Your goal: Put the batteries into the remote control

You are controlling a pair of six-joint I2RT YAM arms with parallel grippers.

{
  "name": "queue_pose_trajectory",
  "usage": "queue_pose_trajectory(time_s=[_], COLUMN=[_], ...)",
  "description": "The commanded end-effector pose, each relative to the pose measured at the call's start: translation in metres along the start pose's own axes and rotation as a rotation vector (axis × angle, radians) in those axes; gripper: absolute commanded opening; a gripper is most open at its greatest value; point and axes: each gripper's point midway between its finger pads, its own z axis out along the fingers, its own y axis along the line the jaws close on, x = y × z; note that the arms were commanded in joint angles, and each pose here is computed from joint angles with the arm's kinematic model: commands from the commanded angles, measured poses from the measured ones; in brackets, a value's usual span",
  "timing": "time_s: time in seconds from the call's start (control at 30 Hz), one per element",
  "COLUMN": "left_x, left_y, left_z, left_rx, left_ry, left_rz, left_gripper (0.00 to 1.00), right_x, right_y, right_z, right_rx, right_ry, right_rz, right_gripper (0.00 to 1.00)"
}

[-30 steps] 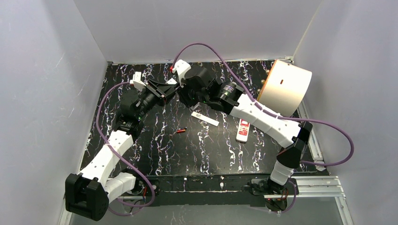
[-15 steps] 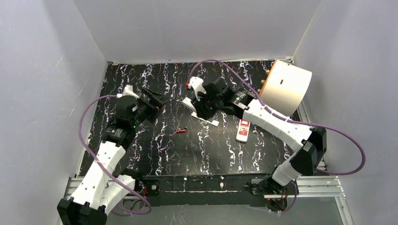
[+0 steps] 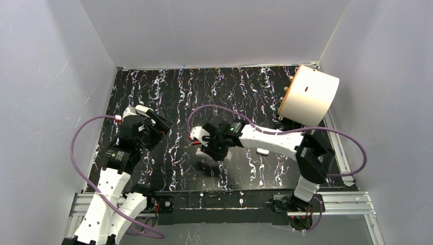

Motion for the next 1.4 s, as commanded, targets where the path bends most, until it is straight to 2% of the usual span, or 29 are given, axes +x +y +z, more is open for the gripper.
queue_pose_trajectory(time_s=[0.0,0.2,0.43,0.6,0.9,0.97,1.13,1.2,1.27,1.37], left_x=[-0.007,-0.02,-0.025,-0.027,-0.025,-0.024,-0.019,-0.016,-0.012,0.002], left_y=[0.017,0.02,0.024,0.023,0.012,0.009,0.002,-0.003,-0.016,-0.032], left_z=[-0.01,-0.024,-0.028,-0.029,-0.018,-0.014,-0.001,0.006,0.017,0.036], left_rx=[-0.087,-0.13,-0.157,-0.154,-0.121,-0.109,-0.086,-0.064,-0.004,0.073], left_ry=[-0.035,-0.071,-0.093,-0.098,-0.067,-0.054,-0.016,0.005,0.035,0.138], left_rz=[0.037,0.11,0.123,0.141,0.168,0.168,0.162,0.166,0.186,0.233], left_gripper=[0.87,0.88,0.88,0.88,0.89,0.89,0.88,0.89,0.88,0.88], right_x=[0.001,0.012,0.027,0.039,0.041,0.033,0.009,-0.007,-0.019,-0.037], right_y=[0.004,0.011,0.006,0.006,0.01,0.01,0.014,0.014,0.007,-0.034], right_z=[0.019,0.032,0.057,0.062,0.056,0.049,0.02,0.001,-0.019,-0.052], right_rx=[-0.009,-0.028,0.005,-0.005,-0.016,-0.011,-0.015,-0.028,-0.016,0.099], right_ry=[0.072,0.123,0.192,0.266,0.271,0.242,0.135,0.051,-0.045,-0.266], right_rz=[-0.121,-0.154,-0.174,-0.19,-0.188,-0.184,-0.16,-0.116,-0.022,0.229], right_gripper=[0.07,0.07,0.1,0.24,0.55,0.61,0.64,0.64,0.65,0.65])
